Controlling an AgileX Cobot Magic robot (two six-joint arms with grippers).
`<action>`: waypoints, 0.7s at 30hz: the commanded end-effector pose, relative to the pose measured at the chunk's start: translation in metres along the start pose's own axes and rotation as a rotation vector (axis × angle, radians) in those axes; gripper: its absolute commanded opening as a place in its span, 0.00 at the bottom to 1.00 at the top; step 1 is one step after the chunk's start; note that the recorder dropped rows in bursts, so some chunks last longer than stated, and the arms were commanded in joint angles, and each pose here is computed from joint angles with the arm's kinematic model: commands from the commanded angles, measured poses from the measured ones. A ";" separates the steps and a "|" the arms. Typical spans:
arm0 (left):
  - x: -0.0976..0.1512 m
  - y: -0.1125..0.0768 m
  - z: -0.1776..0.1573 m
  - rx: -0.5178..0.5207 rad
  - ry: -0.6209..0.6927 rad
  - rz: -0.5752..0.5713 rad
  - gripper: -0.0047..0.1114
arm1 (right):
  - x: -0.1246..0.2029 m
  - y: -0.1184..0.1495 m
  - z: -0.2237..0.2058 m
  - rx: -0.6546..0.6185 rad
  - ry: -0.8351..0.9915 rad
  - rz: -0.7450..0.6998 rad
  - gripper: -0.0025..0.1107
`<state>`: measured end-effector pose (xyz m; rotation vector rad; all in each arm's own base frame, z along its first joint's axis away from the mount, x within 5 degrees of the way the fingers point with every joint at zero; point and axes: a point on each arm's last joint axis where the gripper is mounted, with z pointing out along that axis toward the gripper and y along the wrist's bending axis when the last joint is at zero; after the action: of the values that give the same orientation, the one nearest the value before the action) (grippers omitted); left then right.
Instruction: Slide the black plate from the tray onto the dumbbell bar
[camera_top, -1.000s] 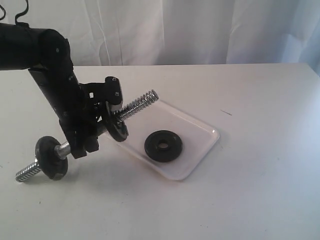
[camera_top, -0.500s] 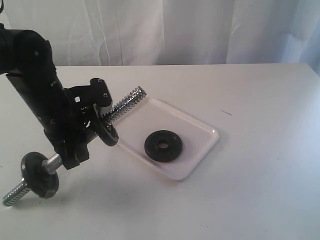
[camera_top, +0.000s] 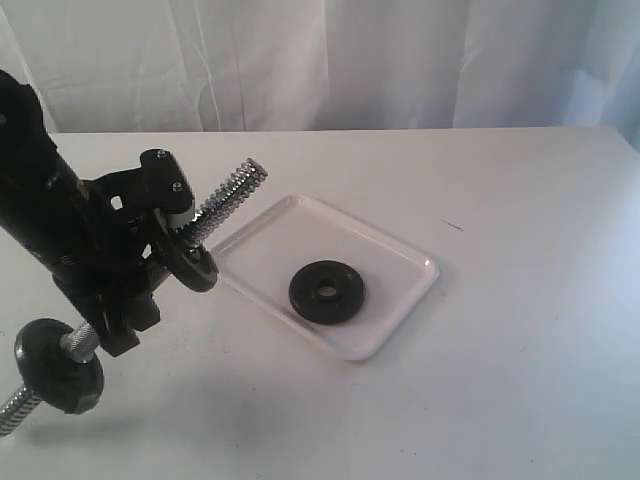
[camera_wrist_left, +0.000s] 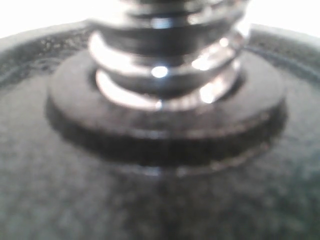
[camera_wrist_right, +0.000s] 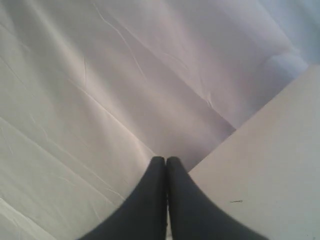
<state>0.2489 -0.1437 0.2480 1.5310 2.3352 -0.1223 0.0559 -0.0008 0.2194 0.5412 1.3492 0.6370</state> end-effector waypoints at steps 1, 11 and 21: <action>-0.004 -0.002 -0.022 -0.057 -0.096 -0.020 0.04 | 0.000 0.000 0.000 -0.002 -0.009 0.043 0.02; -0.006 0.000 -0.022 -0.078 -0.123 -0.082 0.04 | -0.055 0.073 0.003 -0.112 0.145 -0.070 0.02; -0.008 0.003 -0.026 -0.112 -0.159 -0.158 0.04 | -0.049 0.135 0.237 -0.146 0.946 -0.690 0.02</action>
<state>0.2486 -0.1424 0.2451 1.3480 2.3988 -0.1369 0.2365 0.0533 0.3940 -0.3036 2.1052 0.4070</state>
